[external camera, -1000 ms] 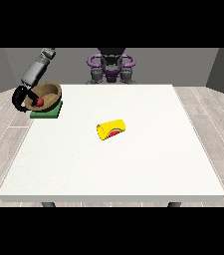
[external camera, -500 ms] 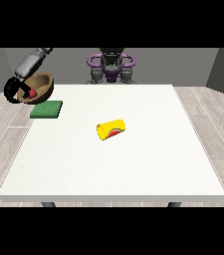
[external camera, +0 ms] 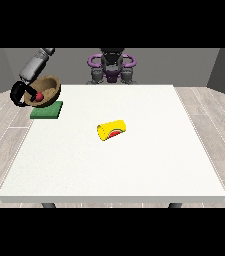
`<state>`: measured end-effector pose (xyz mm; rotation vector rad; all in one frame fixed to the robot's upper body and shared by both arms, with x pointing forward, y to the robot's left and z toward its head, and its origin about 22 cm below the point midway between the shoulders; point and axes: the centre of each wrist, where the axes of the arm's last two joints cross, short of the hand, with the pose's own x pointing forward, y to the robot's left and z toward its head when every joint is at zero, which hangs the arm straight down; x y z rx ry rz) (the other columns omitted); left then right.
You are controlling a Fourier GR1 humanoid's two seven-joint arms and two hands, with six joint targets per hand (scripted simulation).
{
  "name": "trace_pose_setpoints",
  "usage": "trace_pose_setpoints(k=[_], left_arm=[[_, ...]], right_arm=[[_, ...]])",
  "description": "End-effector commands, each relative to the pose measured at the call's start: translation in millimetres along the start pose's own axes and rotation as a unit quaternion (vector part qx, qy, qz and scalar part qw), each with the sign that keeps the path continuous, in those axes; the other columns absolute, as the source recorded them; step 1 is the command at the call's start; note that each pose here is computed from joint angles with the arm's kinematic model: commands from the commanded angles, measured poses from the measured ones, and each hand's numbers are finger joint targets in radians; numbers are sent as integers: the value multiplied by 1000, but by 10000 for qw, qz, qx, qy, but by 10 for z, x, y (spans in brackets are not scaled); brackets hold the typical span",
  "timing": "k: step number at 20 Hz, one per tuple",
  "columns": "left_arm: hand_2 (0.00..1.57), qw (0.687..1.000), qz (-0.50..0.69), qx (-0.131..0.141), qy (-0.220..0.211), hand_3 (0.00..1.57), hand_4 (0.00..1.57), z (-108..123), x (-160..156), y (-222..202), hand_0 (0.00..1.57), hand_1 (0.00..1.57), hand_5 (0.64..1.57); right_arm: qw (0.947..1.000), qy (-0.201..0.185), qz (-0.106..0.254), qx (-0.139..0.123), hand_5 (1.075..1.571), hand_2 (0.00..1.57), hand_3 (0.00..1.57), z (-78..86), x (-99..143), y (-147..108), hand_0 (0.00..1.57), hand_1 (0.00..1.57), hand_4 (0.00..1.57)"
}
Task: Pick the cup and pour the ball into the bowl, then pick the bowl and place it on the pad
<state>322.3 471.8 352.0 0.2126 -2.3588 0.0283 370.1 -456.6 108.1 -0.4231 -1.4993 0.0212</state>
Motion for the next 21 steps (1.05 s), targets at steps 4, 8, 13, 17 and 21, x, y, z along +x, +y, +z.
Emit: trace_pose_setpoints(k=[4,8,13,17,21], left_arm=[[0,9997,-53,23,-228,0,0,46,178,131,0,0,1523],[0,9989,11,-97,-459,0,0,44,329,173,0,0,1515],[0,9995,19,-12,-319,0,0,21,364,132,0,0,1517],[0,9995,-3,11,-319,0,0,5,377,88,0,0,1515],[0,10000,-57,-18,26,0,0,89,237,174,0,0,1515]], right_arm=[[9936,600,-846,-437,1562,1571,1571,190,-404,-239,1571,1571,887],[9906,303,-642,-1165,1545,1088,1028,241,-328,-492,1054,1054,0],[9914,358,-674,-1062,1535,572,1018,141,52,-670,694,694,0],[9904,167,-777,-1131,1500,466,586,69,330,-731,421,421,0],[9913,134,-920,-929,1467,280,375,127,486,-950,134,134,0]])
